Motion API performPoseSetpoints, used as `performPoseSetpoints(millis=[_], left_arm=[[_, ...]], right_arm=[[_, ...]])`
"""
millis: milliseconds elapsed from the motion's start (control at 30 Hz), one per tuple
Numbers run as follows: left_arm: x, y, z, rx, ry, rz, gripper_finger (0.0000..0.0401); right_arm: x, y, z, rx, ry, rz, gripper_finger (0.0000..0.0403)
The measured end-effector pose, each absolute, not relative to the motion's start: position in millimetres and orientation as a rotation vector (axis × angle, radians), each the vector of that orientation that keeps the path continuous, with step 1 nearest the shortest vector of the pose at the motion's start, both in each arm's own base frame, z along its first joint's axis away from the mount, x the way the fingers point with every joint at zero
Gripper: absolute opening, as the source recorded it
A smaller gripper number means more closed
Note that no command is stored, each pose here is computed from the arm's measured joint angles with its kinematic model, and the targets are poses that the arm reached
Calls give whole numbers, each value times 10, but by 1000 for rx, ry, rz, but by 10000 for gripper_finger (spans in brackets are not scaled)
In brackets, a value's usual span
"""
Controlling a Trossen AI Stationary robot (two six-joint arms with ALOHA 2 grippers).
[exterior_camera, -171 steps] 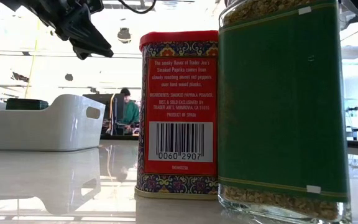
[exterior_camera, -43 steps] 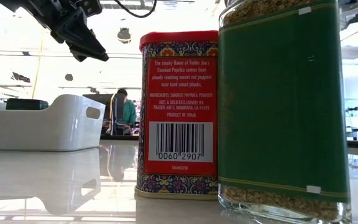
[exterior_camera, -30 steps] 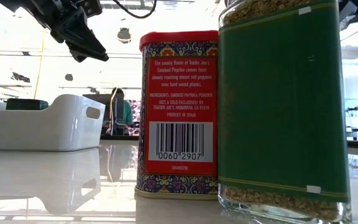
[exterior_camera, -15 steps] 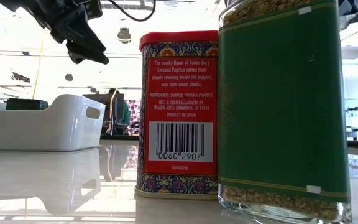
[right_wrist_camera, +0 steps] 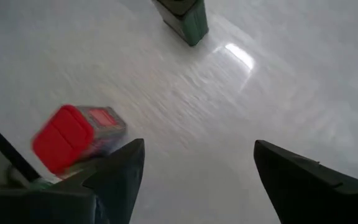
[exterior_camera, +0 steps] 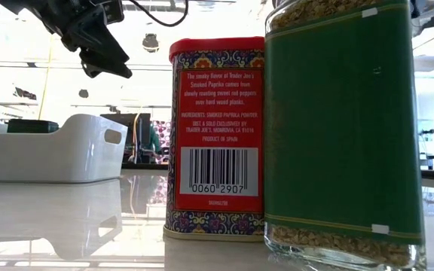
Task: Sort spices by type
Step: Put the green seasoning bottle into the black bin
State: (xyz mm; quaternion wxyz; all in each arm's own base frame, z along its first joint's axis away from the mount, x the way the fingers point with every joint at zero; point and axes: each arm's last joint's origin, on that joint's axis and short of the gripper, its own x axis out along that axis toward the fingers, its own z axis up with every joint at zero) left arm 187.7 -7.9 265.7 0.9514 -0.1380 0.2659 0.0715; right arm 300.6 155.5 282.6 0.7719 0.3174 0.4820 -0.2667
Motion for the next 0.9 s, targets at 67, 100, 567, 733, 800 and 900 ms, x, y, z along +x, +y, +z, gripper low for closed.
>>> performPoseSetpoints(millis=[67, 100, 567, 733, 800, 900], left_arm=[[1876, -79, 2656, -281, 542, 146, 172], [1875, -79, 2654, -281, 544, 146, 172], [1863, -78, 2634, -292, 568, 154, 171], [1863, -78, 2635, -294, 566, 155, 171], [1867, -78, 2642, -296, 558, 154, 171], [1879, -79, 2660, -299, 536, 150, 171]], right_arm=[[3009, 1556, 2819, 660, 1054, -564, 329], [3016, 1544, 2819, 656, 1054, -563, 329], [3267, 1151, 2847, 621, 989, -547, 315], [3234, 1171, 2836, 568, 1021, -534, 315], [3203, 1238, 2834, 554, 1030, -517, 315], [3164, 1341, 2835, 538, 1036, -488, 315]])
